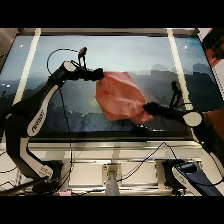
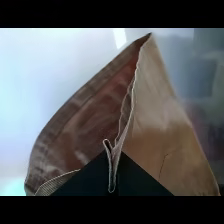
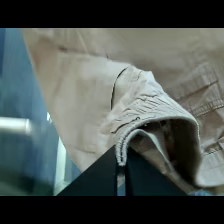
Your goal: Fold the clothes and pants, and hang the long-sleeved shirts on hangers.
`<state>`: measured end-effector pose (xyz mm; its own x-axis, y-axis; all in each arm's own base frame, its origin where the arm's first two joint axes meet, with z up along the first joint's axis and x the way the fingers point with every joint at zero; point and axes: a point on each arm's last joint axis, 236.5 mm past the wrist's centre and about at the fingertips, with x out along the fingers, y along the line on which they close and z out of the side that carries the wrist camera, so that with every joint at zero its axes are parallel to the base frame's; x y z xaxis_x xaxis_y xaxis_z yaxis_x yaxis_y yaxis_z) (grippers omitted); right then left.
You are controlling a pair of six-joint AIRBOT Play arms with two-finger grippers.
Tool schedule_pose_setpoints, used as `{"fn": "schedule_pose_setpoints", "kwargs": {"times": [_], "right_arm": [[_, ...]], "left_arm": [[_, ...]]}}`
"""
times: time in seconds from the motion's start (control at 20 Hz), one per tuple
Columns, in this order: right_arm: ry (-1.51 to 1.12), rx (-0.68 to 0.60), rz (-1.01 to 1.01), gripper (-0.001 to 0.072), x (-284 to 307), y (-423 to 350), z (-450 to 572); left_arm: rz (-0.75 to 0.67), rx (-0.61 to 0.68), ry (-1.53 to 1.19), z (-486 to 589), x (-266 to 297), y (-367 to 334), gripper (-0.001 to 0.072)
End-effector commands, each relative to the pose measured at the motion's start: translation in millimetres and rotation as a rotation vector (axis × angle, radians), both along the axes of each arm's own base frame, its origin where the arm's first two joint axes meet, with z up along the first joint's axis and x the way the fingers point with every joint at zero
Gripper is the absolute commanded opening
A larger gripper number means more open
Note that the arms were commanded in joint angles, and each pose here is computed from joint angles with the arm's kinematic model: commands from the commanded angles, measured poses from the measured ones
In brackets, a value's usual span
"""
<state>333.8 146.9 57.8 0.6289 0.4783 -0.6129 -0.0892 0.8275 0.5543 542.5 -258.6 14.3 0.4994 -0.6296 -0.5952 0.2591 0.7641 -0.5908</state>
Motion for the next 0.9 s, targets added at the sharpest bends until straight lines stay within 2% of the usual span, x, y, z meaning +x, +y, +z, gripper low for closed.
{"fn": "schedule_pose_setpoints", "kwargs": {"times": [0.0, 0.15, 0.3, 0.5, 0.65, 0.75, 0.85], "right_arm": [[-0.231, -0.055, -0.079, 0.0024, 65, -16, 76], [-0.21, -0.064, -0.069, 0.0024, 95, -9, 78], [-0.053, -0.135, 0.006, 0.0025, 88, -4, 28], [0.301, -0.306, 0.198, 0.0025, 16, -16, -40], [0.52, -0.443, 0.293, 0.0025, -38, -45, -60], [0.599, -0.472, 0.324, 0.0025, -61, -53, -66], [0.603, -0.428, 0.324, 0.0024, -72, -45, -74]], "left_arm": [[0.153, -0.026, -0.184, 60, 36, 32, 0.0014], [0.187, -0.027, -0.225, 72, 43, 40, 0.0013], [0.203, 0.09, -0.223, 55, 45, 58, 0.0013], [0.269, 0.209, -0.165, 26, 48, 85, 0.0014], [0.239, 0.257, -0.103, -1, 41, 86, 0.0015], [0.216, 0.281, -0.044, -22, 33, 87, 0.0015], [0.199, 0.296, 0.008, -41, 26, 86, 0.0015]]}}
